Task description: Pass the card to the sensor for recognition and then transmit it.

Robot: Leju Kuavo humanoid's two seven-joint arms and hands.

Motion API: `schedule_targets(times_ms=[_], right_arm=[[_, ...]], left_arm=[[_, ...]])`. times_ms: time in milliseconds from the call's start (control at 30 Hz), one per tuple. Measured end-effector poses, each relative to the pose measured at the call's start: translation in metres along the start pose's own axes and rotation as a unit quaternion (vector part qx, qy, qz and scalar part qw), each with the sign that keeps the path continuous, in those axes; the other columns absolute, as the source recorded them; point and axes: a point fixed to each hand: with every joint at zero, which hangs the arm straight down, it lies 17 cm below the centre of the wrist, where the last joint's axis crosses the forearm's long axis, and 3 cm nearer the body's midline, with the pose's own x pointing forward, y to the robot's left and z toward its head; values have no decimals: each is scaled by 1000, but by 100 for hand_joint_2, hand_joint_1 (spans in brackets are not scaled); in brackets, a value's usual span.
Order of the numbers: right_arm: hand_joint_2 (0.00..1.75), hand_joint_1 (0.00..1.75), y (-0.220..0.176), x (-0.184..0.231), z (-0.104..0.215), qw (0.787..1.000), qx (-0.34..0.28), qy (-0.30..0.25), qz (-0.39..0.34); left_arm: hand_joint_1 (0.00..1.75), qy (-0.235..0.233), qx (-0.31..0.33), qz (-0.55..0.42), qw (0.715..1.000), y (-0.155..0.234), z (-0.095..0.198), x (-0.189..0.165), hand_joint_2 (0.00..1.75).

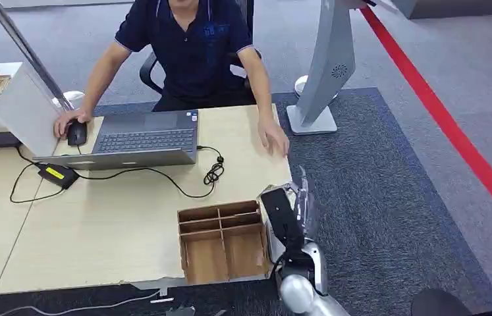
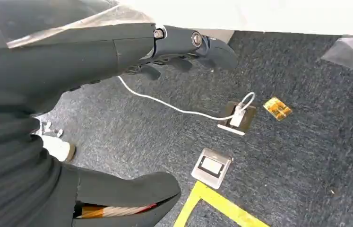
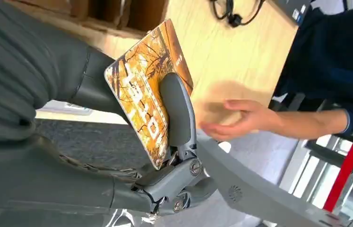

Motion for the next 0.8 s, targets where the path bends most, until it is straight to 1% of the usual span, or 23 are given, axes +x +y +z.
schedule_targets(times_ms=[267, 333, 500, 800], right_arm=[[175, 175, -18, -27, 14, 999, -21, 29, 3], [175, 175, -21, -32, 20, 999, -23, 27, 6], [175, 175, -23, -49, 39, 999, -25, 38, 13], [175, 175, -21, -65, 54, 998, -22, 65, 7]], left_arm=[[0, 12, 2, 11, 1000, -2, 1, -5, 175], [0, 14, 3, 16, 1000, -4, 2, -5, 175], [0, 16, 5, 23, 1000, -5, 3, -7, 175], [0, 24, 4, 36, 999, -9, 4, -10, 175]])
